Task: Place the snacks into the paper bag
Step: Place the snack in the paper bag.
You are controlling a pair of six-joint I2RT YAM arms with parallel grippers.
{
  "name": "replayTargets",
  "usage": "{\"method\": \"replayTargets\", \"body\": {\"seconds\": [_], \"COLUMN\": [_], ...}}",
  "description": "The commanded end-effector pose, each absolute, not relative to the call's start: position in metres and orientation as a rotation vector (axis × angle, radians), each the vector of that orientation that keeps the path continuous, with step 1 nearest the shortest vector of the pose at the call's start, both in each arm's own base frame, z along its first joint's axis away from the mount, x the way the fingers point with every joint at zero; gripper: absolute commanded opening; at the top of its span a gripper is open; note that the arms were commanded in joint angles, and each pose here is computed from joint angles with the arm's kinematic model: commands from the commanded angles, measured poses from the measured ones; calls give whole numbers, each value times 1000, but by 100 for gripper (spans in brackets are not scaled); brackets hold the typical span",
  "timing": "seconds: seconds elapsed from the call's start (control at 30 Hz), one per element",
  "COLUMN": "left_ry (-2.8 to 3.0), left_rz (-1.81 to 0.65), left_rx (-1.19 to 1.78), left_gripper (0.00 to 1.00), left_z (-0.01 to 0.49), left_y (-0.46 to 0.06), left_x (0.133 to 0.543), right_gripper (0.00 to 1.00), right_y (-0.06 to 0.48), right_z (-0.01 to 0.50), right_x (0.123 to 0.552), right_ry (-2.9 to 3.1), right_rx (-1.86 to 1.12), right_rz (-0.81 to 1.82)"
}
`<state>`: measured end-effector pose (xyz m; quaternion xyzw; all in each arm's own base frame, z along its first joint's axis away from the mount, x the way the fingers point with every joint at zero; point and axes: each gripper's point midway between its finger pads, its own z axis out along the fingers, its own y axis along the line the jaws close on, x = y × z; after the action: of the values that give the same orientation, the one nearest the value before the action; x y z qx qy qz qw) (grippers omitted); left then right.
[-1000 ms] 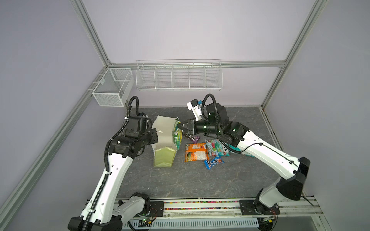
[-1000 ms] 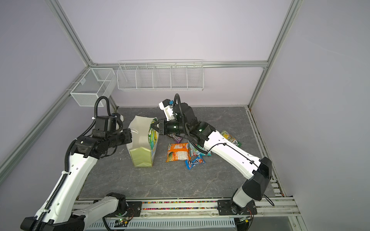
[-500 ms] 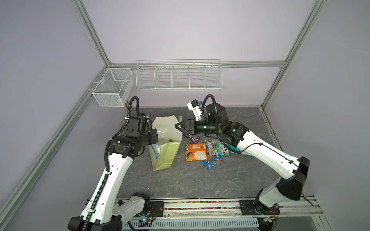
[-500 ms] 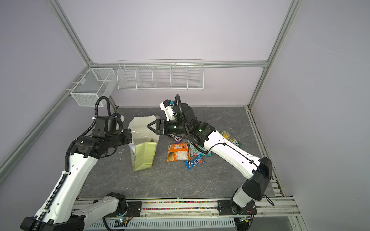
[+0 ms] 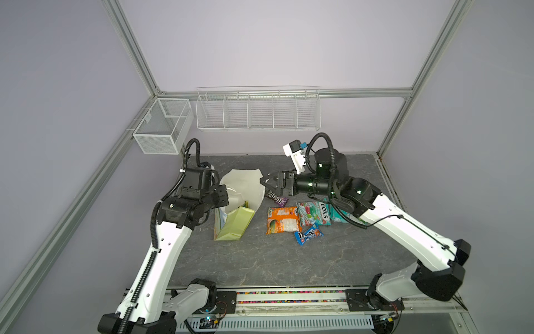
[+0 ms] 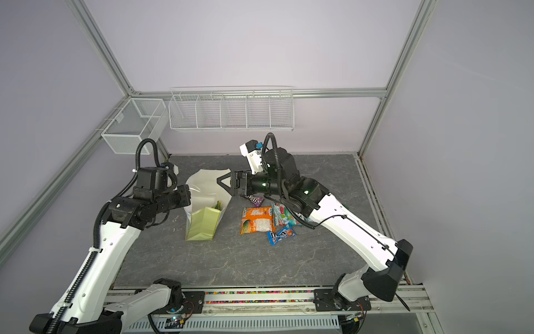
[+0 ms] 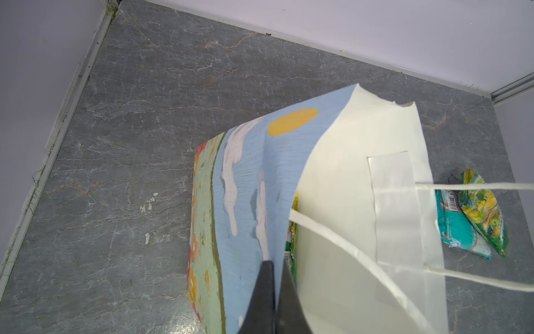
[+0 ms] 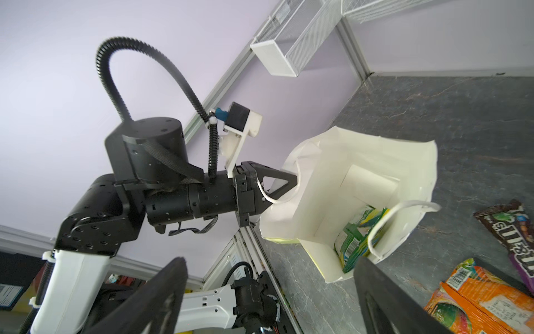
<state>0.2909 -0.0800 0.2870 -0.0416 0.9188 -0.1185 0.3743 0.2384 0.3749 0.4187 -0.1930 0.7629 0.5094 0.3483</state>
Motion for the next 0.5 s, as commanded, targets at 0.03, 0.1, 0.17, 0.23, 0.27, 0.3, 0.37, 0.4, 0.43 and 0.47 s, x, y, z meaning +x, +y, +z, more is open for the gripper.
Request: {"method": "replayTargets", "body": {"seconds": [0.03, 0.1, 0.17, 0.23, 0.27, 0.3, 0.37, 0.4, 0.43, 0.47], "left_ry": [2323, 2312, 2307, 2304, 2305, 2307, 2310, 2316, 2319, 2320], "left_rz": [-372, -406, -436, -472, -490, -497, -498, -499, -510, -535], "left_rx": [-105, -93, -91, -78, -70, -66, -63, -62, -58, -48], "left_gripper": [0, 0, 0, 0, 0, 0, 0, 0, 0, 0], "left_z": [296, 300, 303, 305, 306, 305, 304, 302, 301, 301], "left_y": [-88, -93, -97, -102, -105, -106, -108, -109, -110, -114], "left_x": [293, 293, 293, 294, 294, 295, 298, 299, 300, 300], "right_gripper": [97, 99, 98, 96, 93, 90, 88, 88, 88, 88], "right_y": [340, 322, 304, 286, 276, 264, 249, 242, 236, 230], "right_z": [410, 404, 395, 384, 376, 369, 356, 348, 341, 332], "right_x": [242, 245, 249, 253, 255, 257, 260, 261, 262, 264], "right_ry": [2011, 2038, 2079, 2121, 2147, 2168, 2195, 2212, 2232, 2260], "right_rx": [-418, -368, -313, -240, -186, -117, -14, 34, 77, 122], "right_rz": [1146, 1055, 952, 858, 813, 770, 723, 704, 682, 655]}}
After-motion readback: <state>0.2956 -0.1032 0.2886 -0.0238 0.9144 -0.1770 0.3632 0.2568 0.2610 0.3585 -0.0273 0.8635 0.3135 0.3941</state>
